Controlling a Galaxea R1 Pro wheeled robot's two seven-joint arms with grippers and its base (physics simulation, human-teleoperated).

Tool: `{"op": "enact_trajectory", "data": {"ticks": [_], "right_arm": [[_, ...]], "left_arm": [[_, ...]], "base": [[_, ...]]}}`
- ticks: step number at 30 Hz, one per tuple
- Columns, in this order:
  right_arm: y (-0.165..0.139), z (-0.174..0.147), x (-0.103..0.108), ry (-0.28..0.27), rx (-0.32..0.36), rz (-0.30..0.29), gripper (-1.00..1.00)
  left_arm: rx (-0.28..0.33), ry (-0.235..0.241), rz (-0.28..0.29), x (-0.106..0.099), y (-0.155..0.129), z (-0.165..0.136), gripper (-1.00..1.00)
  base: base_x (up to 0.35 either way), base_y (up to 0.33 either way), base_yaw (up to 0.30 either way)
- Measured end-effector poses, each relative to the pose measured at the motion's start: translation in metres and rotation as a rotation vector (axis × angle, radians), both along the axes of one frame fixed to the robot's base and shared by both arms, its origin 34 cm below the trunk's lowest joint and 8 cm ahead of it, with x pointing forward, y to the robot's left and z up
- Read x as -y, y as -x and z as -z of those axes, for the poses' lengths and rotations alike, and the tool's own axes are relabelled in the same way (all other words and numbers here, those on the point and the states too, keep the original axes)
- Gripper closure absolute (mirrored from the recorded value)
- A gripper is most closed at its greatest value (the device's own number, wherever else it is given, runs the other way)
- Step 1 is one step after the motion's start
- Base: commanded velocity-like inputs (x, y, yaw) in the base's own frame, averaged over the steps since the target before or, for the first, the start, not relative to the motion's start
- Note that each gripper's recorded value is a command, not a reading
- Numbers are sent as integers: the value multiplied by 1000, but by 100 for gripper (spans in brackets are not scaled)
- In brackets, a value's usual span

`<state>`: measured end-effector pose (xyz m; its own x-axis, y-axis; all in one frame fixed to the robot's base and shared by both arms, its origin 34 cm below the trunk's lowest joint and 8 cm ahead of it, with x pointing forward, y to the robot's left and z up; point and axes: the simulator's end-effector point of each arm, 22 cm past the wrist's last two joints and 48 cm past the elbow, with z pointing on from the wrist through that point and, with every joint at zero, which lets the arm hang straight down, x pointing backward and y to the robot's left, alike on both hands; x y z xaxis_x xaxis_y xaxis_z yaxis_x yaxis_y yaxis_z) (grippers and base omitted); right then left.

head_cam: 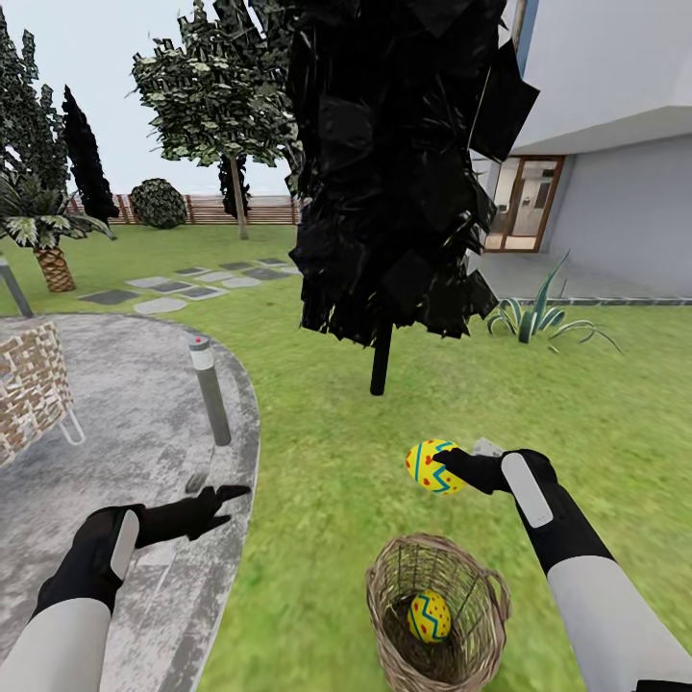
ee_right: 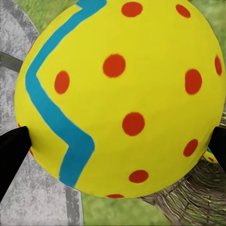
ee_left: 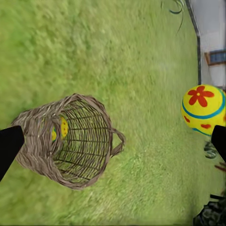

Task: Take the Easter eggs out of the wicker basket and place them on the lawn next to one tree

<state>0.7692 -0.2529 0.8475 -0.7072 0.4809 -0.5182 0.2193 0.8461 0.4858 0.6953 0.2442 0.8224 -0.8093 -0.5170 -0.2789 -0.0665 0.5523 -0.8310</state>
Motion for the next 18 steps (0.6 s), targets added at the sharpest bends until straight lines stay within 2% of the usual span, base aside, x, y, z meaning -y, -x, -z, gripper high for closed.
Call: {"op": "enact_trajectory", "data": {"ticks": [11,18], "right_arm": [[0,-9,-1,-3,0,-1,100],[0,-8,0,-2,0,1,100]], "left_arm": [[12,19,-5,-1,-1,-13,-100],[18,23,-4,-1,-1,-14,-100]], "base": [[-7,0,0],[-225,0,-38]]}}
